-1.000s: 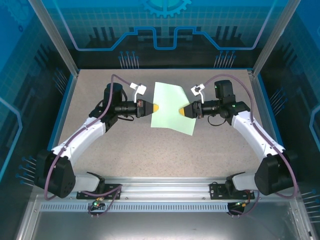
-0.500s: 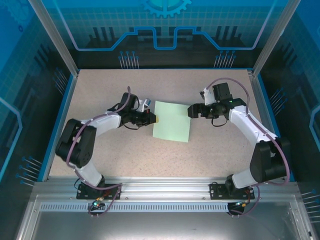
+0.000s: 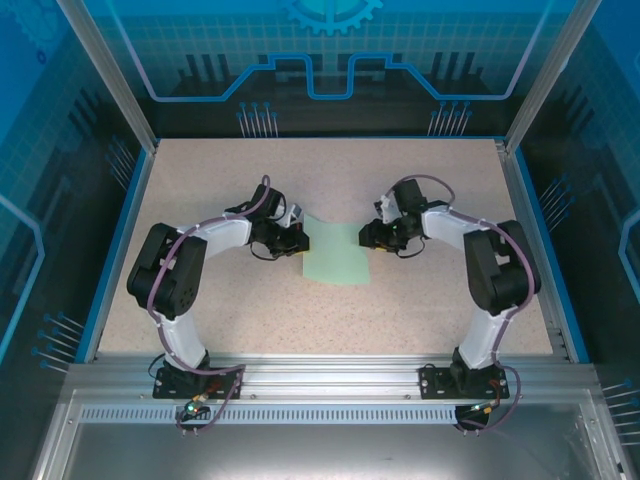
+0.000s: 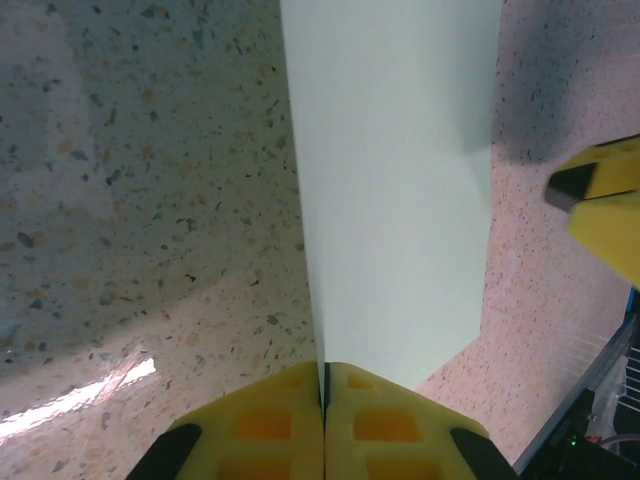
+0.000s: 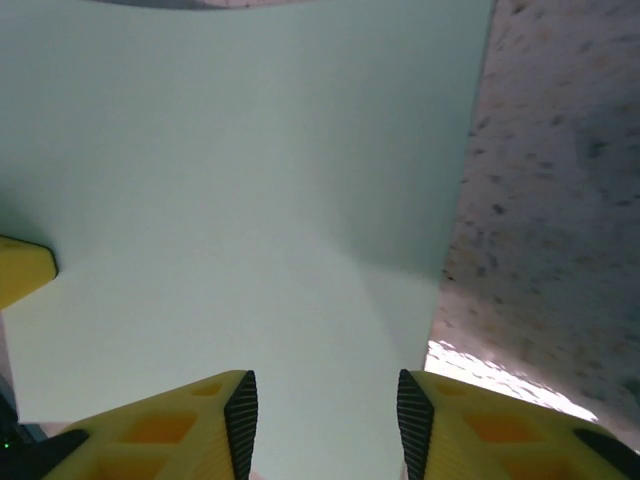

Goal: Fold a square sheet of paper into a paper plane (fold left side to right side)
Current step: Place a square sheet of paper at the center of the table, then first fold in half a square sheet of paper at the center of the table.

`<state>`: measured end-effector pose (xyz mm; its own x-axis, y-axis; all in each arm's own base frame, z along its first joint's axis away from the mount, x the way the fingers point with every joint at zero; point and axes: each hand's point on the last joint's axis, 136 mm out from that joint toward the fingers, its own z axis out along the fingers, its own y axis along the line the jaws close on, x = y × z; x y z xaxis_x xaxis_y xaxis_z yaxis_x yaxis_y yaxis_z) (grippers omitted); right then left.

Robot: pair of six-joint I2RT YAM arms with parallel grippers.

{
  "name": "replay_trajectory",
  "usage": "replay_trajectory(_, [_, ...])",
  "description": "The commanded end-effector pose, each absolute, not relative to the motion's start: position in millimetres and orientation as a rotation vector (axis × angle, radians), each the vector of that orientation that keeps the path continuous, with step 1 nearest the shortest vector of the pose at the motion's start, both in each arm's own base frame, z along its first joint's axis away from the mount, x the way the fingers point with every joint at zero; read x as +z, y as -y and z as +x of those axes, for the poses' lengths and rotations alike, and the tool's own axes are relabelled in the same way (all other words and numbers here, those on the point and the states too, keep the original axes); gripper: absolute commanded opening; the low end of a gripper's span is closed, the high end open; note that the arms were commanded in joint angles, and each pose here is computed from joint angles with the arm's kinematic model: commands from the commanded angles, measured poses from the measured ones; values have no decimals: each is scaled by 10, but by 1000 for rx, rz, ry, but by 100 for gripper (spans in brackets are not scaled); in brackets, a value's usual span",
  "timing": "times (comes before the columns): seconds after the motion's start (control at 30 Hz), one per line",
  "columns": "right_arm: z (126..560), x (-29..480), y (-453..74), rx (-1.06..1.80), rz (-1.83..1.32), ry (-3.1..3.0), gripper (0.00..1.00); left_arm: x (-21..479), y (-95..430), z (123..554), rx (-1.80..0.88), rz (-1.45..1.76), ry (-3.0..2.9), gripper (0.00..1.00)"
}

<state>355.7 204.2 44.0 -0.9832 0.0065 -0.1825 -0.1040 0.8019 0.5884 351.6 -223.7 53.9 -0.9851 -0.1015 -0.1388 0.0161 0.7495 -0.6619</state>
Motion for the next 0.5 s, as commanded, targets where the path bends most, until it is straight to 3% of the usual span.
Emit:
replay_trajectory(0.0, [3683, 510, -2261, 993, -109, -2778, 43, 642, 2269, 3508, -1025, -15, -2790, 7])
replay_trajectory(0.2, [3622, 236, -2204, 894, -86, -2872, 42, 701, 2379, 3530, -1044, 21, -2786, 14])
replay_trajectory(0.47, [3455, 10, -2098, 836, -56, -2941, 43, 886, 2774, 3555, -1174, 98, -2733, 50])
